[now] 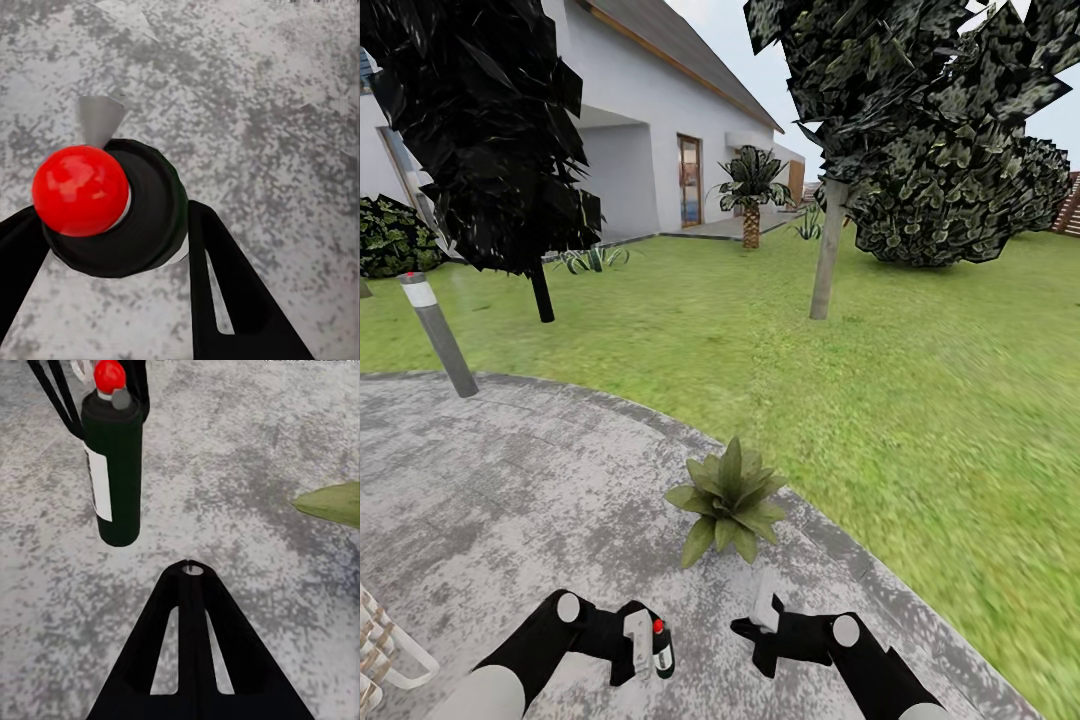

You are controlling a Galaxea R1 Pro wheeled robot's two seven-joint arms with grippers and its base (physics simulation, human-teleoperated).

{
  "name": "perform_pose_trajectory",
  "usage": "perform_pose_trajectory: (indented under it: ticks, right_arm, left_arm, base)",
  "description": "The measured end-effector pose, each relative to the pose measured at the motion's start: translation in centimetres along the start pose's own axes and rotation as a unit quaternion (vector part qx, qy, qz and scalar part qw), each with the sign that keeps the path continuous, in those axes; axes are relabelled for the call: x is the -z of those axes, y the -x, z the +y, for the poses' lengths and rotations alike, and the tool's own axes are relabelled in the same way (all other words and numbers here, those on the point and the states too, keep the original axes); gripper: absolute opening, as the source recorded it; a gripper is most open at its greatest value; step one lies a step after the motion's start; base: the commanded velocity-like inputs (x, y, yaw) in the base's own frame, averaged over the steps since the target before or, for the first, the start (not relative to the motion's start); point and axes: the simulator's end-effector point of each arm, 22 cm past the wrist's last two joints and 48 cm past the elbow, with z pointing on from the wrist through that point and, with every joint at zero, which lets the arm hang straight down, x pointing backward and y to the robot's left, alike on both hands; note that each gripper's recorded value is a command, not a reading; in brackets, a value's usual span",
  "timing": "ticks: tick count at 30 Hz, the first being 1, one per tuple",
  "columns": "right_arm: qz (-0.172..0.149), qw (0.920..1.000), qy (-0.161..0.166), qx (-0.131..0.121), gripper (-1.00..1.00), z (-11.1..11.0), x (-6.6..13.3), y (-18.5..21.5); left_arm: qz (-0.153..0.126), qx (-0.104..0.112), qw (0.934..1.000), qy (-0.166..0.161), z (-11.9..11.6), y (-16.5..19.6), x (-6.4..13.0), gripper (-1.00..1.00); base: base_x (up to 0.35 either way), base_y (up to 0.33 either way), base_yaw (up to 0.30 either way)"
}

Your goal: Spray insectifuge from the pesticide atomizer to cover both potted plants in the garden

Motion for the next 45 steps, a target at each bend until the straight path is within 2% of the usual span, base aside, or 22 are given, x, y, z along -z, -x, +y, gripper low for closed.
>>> perform_pose_trajectory:
  ticks: [5, 8, 11, 21, 29, 36, 45]
  right_arm:
    - [-0.013, 0.9999, 0.007, -0.001, -1.00, 0.8, -1.1, 1.5]
    - [-0.016, 0.9998, 0.009, -0.001, -1.00, 1.0, -1.3, 1.8]
    - [-0.018, 0.9998, 0.009, -0.001, -1.00, 1.1, -1.4, 2.0]
    - [-0.018, 0.9998, 0.009, -0.001, -1.00, 1.1, -1.5, 2.1]
    - [-0.018, 0.9998, 0.010, -0.001, -1.00, 1.1, -1.5, 2.1]
    - [-0.018, 0.9998, 0.010, -0.001, -1.00, 1.1, -1.5, 2.0]
    - [-0.018, 0.9998, 0.009, -0.001, -1.00, 1.1, -1.4, 2.0]
  left_arm:
    - [-0.009, -0.004, 0.9999, -0.005, -0.4, 1.4, -0.8, -1.00]
    - [-0.009, -0.014, 0.9998, -0.014, -1.0, 2.0, -1.3, -1.00]
    - [-0.009, -0.022, 0.9995, -0.021, -1.4, 2.5, -1.7, -1.00]
    - [-0.035, -0.033, 0.9982, -0.036, -2.8, 6.5, -3.8, -1.00]
    - [-0.041, -0.034, 0.9979, -0.037, -3.0, 7.3, -4.1, -1.00]
    - [-0.044, -0.034, 0.9983, -0.018, -2.2, 7.5, -4.2, -1.00]
    - [-0.050, -0.036, 0.9979, -0.021, -2.5, 8.3, -4.6, -1.00]
  base:
    - [0.000, 0.000, 0.000]
    - [0.000, 0.000, 0.000]
    - [0.000, 0.000, 0.000]
    - [0.000, 0.000, 0.000]
    - [0.000, 0.000, 0.000]
    - [0.000, 0.000, 0.000]
    - [0.000, 0.000, 0.000]
